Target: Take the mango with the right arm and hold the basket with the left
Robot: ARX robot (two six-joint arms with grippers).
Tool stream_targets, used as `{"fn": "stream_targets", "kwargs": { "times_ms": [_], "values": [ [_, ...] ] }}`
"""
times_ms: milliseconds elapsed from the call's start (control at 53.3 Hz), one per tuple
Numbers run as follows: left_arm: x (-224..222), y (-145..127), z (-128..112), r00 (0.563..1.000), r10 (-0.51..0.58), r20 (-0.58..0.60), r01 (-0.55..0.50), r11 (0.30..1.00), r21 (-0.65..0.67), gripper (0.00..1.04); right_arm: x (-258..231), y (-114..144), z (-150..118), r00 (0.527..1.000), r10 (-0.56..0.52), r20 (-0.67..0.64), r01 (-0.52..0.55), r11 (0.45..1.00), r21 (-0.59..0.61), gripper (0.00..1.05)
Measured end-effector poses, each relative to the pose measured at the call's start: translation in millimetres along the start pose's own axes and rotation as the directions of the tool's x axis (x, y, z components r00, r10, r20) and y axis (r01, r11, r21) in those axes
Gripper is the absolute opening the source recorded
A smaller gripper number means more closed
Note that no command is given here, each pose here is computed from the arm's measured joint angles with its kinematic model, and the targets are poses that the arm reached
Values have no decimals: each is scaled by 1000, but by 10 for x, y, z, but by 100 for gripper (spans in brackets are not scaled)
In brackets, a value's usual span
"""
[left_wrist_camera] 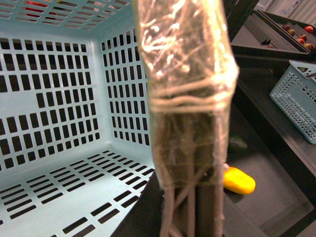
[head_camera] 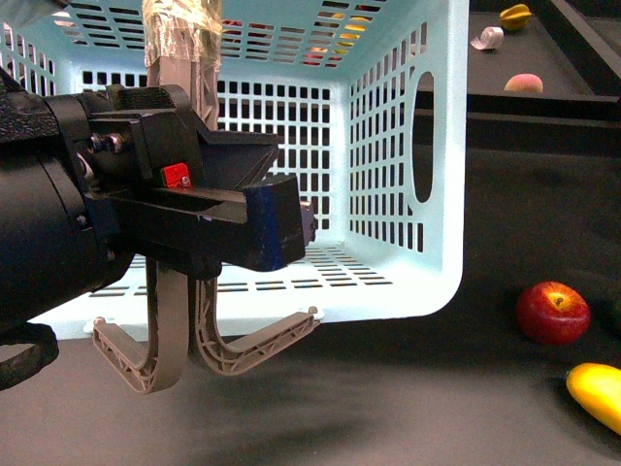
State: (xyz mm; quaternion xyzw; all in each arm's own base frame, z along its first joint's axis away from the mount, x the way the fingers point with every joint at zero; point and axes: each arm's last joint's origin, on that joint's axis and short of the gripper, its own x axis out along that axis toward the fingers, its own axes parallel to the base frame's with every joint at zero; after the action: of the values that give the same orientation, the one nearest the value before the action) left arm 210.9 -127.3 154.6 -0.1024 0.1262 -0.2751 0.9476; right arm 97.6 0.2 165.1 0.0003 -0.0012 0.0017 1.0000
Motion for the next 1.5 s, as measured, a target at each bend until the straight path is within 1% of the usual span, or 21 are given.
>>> {"fn": "stream_targets", "kwargs": {
  "times_ms": [1257, 1294, 1351, 1426, 1501],
  "values": [
    [0, 0, 0, 1000, 0, 0, 0, 1000, 0, 8, 0, 0, 0, 1000, 0, 0, 0, 1000, 0, 97],
    [0, 0, 0, 1000, 0, 0, 0, 1000, 0, 8, 2, 1, -11, 998, -33, -44, 34, 999, 23, 97],
    [0, 0, 0, 1000, 0, 0, 0, 1000, 0, 8, 17, -10, -32, 987, -104, -125, 112, 992, 58, 97],
    [0, 0, 0, 1000, 0, 0, 0, 1000, 1, 8, 69, -33, -89, 974, -104, -199, 124, 988, 88, 97],
    [0, 0, -1, 1000, 0, 0, 0, 1000, 4, 8, 125, -80, -115, 967, -103, -234, 130, 986, 103, 97]
  ]
}}
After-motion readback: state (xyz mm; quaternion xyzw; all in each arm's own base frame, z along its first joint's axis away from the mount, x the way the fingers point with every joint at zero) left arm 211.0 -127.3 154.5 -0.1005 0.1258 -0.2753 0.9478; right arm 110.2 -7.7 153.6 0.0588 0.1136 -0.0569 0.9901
